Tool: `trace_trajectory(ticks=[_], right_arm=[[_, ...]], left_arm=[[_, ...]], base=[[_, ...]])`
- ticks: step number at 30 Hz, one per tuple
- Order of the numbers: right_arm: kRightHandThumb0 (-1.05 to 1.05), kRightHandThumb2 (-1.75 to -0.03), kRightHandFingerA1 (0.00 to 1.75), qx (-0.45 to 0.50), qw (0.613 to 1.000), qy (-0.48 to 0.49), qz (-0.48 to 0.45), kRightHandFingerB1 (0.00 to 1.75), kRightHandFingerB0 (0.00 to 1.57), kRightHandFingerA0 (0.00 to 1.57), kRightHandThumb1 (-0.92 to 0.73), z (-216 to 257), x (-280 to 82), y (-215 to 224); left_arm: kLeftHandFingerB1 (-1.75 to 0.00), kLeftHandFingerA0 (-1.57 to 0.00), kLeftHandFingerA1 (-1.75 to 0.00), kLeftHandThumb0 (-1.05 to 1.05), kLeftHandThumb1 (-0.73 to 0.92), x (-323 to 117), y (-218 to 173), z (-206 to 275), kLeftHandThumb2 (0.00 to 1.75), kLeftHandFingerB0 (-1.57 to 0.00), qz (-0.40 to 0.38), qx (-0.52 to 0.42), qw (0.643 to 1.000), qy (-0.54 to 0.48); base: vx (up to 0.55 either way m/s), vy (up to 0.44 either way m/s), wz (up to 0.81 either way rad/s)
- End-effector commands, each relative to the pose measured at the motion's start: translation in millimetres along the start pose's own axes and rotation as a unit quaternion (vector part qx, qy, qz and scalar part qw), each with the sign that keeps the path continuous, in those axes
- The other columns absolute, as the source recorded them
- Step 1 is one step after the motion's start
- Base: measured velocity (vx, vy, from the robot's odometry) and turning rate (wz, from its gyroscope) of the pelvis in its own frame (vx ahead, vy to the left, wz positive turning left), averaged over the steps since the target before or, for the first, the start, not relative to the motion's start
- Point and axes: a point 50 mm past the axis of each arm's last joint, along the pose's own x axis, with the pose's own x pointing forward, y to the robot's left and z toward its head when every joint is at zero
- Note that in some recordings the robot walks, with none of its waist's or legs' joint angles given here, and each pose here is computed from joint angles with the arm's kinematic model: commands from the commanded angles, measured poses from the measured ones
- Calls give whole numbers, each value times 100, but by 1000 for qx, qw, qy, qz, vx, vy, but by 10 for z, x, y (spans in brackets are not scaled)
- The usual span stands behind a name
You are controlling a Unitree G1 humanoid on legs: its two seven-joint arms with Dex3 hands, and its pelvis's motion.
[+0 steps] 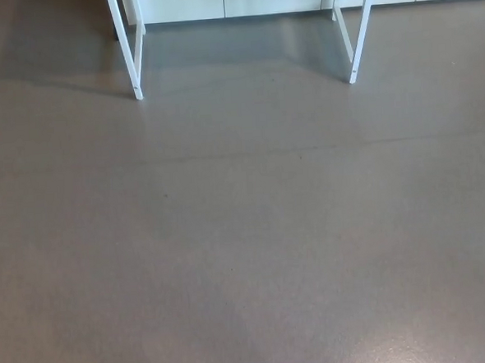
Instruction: The robot walks towards a desk on which a shovel is kept on the left hand side and a container is kept on the right hand side. The robot picks up the shovel using its left hand and places it in the container.
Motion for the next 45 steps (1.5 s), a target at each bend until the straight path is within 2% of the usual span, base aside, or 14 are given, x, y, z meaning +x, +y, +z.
trace_trajectory(ticks=[1, 8, 9, 10, 12, 16, 18, 19, 23, 24, 27, 32, 37, 45], right_arm=[[-27, -98, 63, -5, 1000, -27, 10, 57, 15, 27, -47, 29, -22, -19], [-32, -96, 67, -19, 999, -28, 4, 57, 18, 35, -44, 0, -27, -14], [-33, -70, 71, -18, 999, -28, 4, 55, 21, 37, -60, -1, -32, -12], [-31, -96, 67, -15, 999, -28, 4, 58, 19, 34, -44, -1, -35, -7], [-32, -69, 70, -17, 999, -28, 3, 56, 23, 37, -60, 4, -33, -2], [-31, -96, 68, -28, 999, -30, 2, 59, 20, 36, -44, 6, -29, 0], [-34, -68, 72, -32, 999, -29, -1, 57, 25, 41, -59, -5, -25, -3], [-32, -94, 70, -26, 999, -27, -1, 59, 22, 40, -42, -13, -27, -7], [-31, -95, 69, -33, 999, -28, -2, 60, 23, 39, -43, -27, -28, -2], [-33, -67, 72, -34, 999, -29, 0, 58, 27, 41, -60, -28, -31, 1], [-32, -94, 71, -34, 999, -28, -1, 61, 25, 42, -42, -35, -25, -1], [-33, -67, 75, -37, 999, -25, -4, 63, 32, 45, -58, -54, -27, -13], [-35, -93, 73, -38, 999, -30, 1, 65, 31, 45, -40, -45, -20, -8], [-36, -69, 82, -47, 998, -30, 3, 69, 39, 49, -53, -43, -9, -13]], left_arm=[[-32, -21, -39, -32, 61, -17, 27, 52, 67, -18, -11, 10, 999, -31], [-32, -23, -39, -32, 59, -3, 40, 63, 65, -21, -9, 9, 999, -31], [-33, -24, -39, -32, 59, -4, 35, 64, 66, -21, -7, 9, 999, -32], [-32, -22, -39, -32, 60, 1, 36, 65, 67, -19, -7, 13, 999, -31], [-32, -22, -39, -32, 61, 14, 33, 76, 67, -19, -12, 19, 999, -33], [-33, -22, -40, -35, 58, 22, 28, 95, 67, -20, -13, 17, 999, -35], [-33, -22, -40, -34, 57, 26, 32, 98, 67, -21, -14, 18, 999, -35], [-33, -23, -40, -34, 57, 27, 31, 94, 66, -22, -13, 17, 999, -35], [-34, -25, -40, -34, 58, 25, 31, 107, 65, -24, -14, 21, 999, -33], [-34, -24, -40, -35, 58, 21, 30, 107, 65, -23, -15, 23, 999, -33], [-34, -26, -40, -34, 58, 22, 24, 118, 66, -24, -16, 24, 999, -36], [-33, -26, -39, -31, 61, 22, 26, 110, 65, -24, -15, 28, 999, -30], [-34, -26, -41, -34, 59, 34, 17, 129, 66, -25, -18, 30, 999, -33], [-31, -31, -38, -27, 60, 47, 7, 139, 58, -30, -13, 27, 999, -31]], base=[[0, 0, 0], [0, 0, 0], [0, 0, 0], [0, 0, 0], [0, 0, 0], [0, 0, 0], [0, 0, 0], [0, 0, 0], [0, 0, 0], [0, 0, 0], [0, 0, 0], [0, 0, 0], [0, 0, 0], [-47, -3, 3]])
